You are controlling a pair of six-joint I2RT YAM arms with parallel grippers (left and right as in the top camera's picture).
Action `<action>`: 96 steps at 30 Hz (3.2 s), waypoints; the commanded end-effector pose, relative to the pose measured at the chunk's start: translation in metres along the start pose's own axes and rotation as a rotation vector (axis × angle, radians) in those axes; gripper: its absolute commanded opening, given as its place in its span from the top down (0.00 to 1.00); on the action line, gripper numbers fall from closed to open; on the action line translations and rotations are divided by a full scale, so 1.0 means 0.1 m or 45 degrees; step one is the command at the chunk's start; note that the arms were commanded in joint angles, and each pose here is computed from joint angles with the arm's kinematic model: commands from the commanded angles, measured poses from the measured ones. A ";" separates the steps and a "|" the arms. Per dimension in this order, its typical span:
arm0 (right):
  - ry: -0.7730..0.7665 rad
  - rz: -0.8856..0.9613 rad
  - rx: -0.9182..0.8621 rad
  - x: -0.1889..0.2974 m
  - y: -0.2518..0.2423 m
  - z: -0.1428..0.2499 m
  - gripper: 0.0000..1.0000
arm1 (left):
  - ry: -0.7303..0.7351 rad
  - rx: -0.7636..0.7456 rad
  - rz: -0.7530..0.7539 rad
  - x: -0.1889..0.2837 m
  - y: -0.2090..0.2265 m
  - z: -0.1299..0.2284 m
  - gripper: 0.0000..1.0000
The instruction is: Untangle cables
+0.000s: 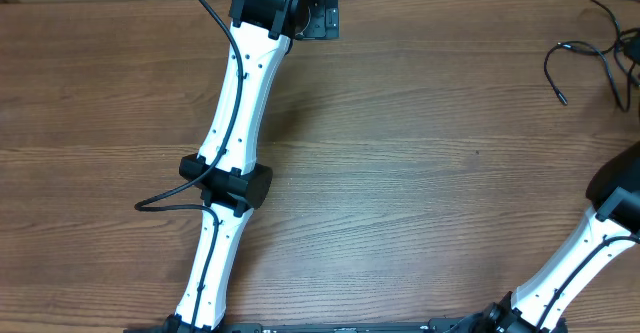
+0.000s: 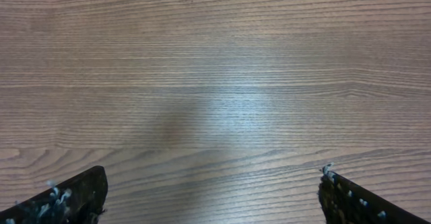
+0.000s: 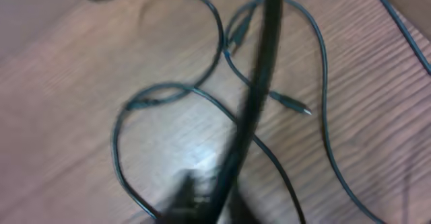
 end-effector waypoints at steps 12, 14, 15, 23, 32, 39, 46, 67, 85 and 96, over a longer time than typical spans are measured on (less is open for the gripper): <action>-0.172 -0.193 0.059 0.59 0.28 -0.33 0.00 | -0.064 -0.043 0.042 0.26 -0.02 -0.05 0.00; -0.255 -0.283 0.086 0.88 0.40 -0.45 0.00 | -0.077 -0.041 0.036 0.26 -0.02 -0.07 0.00; -0.292 -0.328 0.103 1.02 0.46 -0.49 0.00 | -0.081 -0.041 0.038 0.26 -0.03 -0.07 0.00; -0.551 -0.605 0.426 2.08 1.43 -0.63 0.00 | -0.118 -0.036 0.062 0.27 -0.06 -0.12 0.00; -0.753 -0.931 0.825 3.34 2.33 -0.21 0.03 | -0.472 0.055 0.189 1.36 0.28 -0.55 0.00; -1.049 -0.911 0.923 4.12 2.21 0.25 0.00 | -0.516 0.148 0.111 1.91 0.83 -0.54 0.00; -1.349 -0.736 1.265 3.88 2.08 1.05 0.11 | -0.423 0.072 0.042 1.87 0.95 -0.45 0.00; -1.070 -0.280 0.047 2.28 1.18 2.54 0.00 | -0.347 0.061 0.019 1.84 0.96 -0.34 0.00; -1.053 -0.453 -0.067 2.28 1.58 2.72 0.00 | -0.307 0.065 0.091 1.84 0.91 -0.31 0.00; -1.016 -0.484 -0.021 2.30 1.71 2.89 0.00 | -0.294 0.040 0.126 1.84 0.81 -0.27 0.00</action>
Point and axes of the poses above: each gripper's point midway between its finger pads, its own x axis back along the fingers, its own y axis along the line the jaws close on, z = x × y, the point moved 8 cm from there along x, back along the fingers, and after that the axes turned 11 degrees about x, right-handed, at the moved point
